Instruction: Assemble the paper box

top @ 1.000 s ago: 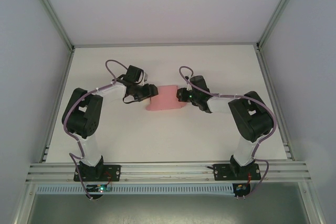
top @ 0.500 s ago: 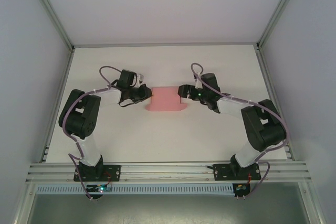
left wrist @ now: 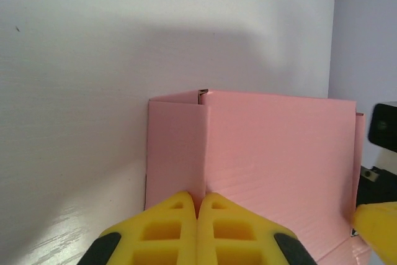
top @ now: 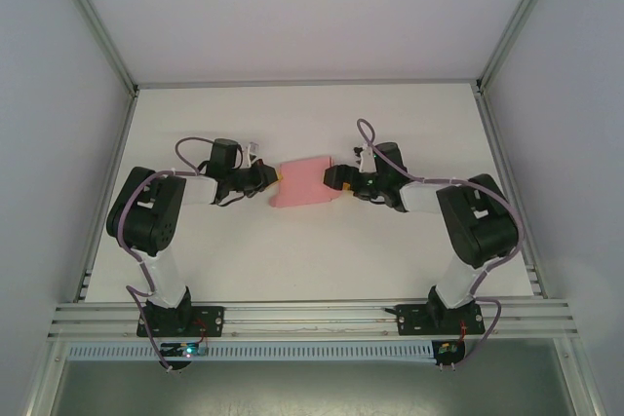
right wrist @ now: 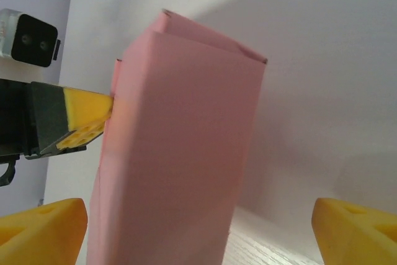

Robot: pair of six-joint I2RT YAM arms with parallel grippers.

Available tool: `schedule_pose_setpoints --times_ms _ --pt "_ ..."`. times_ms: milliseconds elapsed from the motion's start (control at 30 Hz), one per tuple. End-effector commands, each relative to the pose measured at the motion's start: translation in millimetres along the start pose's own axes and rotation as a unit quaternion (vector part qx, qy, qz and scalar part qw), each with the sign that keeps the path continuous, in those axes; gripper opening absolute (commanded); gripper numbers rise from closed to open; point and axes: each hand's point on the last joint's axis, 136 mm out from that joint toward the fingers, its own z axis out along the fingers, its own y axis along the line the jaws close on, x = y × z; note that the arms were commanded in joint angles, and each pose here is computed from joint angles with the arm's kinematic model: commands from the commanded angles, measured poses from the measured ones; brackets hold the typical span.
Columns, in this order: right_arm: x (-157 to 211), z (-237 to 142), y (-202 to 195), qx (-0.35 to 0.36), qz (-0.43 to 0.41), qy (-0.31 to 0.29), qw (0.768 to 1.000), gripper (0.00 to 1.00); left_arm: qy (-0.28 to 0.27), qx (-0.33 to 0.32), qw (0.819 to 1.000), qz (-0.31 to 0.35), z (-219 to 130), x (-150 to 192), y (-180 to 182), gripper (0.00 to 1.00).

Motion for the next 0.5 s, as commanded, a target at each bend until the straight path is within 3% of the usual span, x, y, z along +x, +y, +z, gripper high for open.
schedule_pose_setpoints --times_ms 0,100,233,300,400,433,467 --pt "-8.4 12.9 29.6 -0.060 -0.011 0.013 0.998 0.90 0.014 -0.021 0.999 -0.028 2.9 11.5 21.2 0.05" --pt "-8.7 21.3 37.2 -0.089 -0.003 0.019 0.996 0.78 0.010 -0.020 0.999 -0.024 2.5 9.5 20.2 0.06" --pt "-20.6 14.5 48.5 -0.112 -0.009 -0.006 0.994 0.36 -0.012 -0.014 1.000 -0.004 -0.8 -0.9 10.4 0.08" --pt "-23.1 9.1 47.7 -0.107 -0.011 -0.011 0.994 0.33 -0.027 -0.005 0.999 0.019 -4.7 -8.9 -0.5 0.10" --pt "-25.2 -1.8 50.1 -0.103 -0.016 -0.017 0.994 0.31 -0.054 0.004 0.996 0.066 -14.1 -22.4 -22.1 0.20" --pt "-26.0 -6.6 52.2 -0.105 -0.019 -0.020 0.994 0.28 -0.063 0.008 0.994 0.086 -18.5 -27.2 -31.4 0.28" --pt "-26.3 -10.6 53.1 -0.104 -0.019 -0.022 0.994 0.28 -0.070 0.013 0.991 0.110 -23.0 -30.7 -42.0 0.44"
